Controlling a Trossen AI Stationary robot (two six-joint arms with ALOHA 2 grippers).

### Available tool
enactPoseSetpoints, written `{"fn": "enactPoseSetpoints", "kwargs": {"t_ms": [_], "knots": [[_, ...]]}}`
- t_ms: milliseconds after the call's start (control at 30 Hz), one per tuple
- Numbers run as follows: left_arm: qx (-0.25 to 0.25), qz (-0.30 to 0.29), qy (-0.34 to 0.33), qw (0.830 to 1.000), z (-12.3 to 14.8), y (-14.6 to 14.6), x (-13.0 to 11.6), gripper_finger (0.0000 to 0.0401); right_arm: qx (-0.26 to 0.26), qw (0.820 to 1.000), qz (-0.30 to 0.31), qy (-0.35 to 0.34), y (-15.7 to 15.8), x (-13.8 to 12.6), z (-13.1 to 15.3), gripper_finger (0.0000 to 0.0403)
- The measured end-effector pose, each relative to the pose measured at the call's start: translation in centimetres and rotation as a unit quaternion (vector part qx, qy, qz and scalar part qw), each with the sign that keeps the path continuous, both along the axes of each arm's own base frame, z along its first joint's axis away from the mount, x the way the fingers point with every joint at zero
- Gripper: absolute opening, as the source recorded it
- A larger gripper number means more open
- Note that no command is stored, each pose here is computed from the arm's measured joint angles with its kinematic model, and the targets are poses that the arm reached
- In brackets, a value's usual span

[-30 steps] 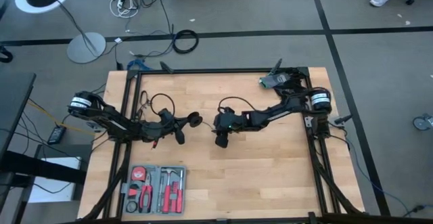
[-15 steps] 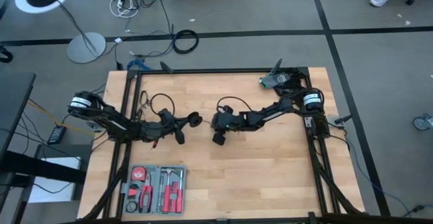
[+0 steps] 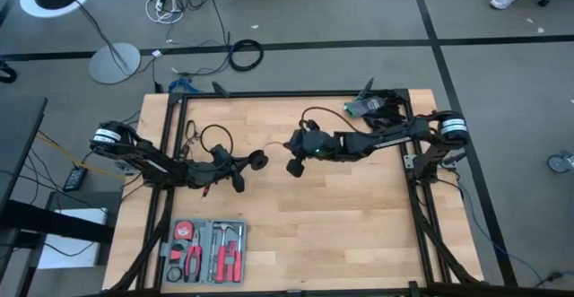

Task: Coil cords
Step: Coil the black wire on the spool

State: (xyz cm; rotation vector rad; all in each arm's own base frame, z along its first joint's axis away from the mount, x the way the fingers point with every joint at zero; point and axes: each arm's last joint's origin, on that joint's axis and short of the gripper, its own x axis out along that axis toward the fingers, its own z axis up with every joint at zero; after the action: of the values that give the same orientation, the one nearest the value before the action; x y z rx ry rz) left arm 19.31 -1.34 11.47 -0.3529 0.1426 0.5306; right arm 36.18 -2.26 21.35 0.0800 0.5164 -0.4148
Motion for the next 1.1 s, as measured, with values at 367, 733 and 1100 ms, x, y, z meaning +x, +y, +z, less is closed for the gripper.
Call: {"fn": "enactPoseSetpoints", "kwargs": {"t_ms": [367,733,1100], "knots": [[0.005,0.029,-0.004,1.000,0.0,0.1,-0.1,0.0000,-0.041,0.992,0.065,-0.105,2.2,0.7,2.7,0.0000],[0.027,0.037,-0.020,0.999,1.7,0.1,2.1,0.0000,-0.054,0.984,0.094,-0.142,3.1,1.1,3.3,0.0000],[0.070,0.118,0.030,0.990,3.8,0.2,5.2,0.0000,-0.049,0.984,0.112,-0.126,3.5,1.9,1.5,0.0000]]}}
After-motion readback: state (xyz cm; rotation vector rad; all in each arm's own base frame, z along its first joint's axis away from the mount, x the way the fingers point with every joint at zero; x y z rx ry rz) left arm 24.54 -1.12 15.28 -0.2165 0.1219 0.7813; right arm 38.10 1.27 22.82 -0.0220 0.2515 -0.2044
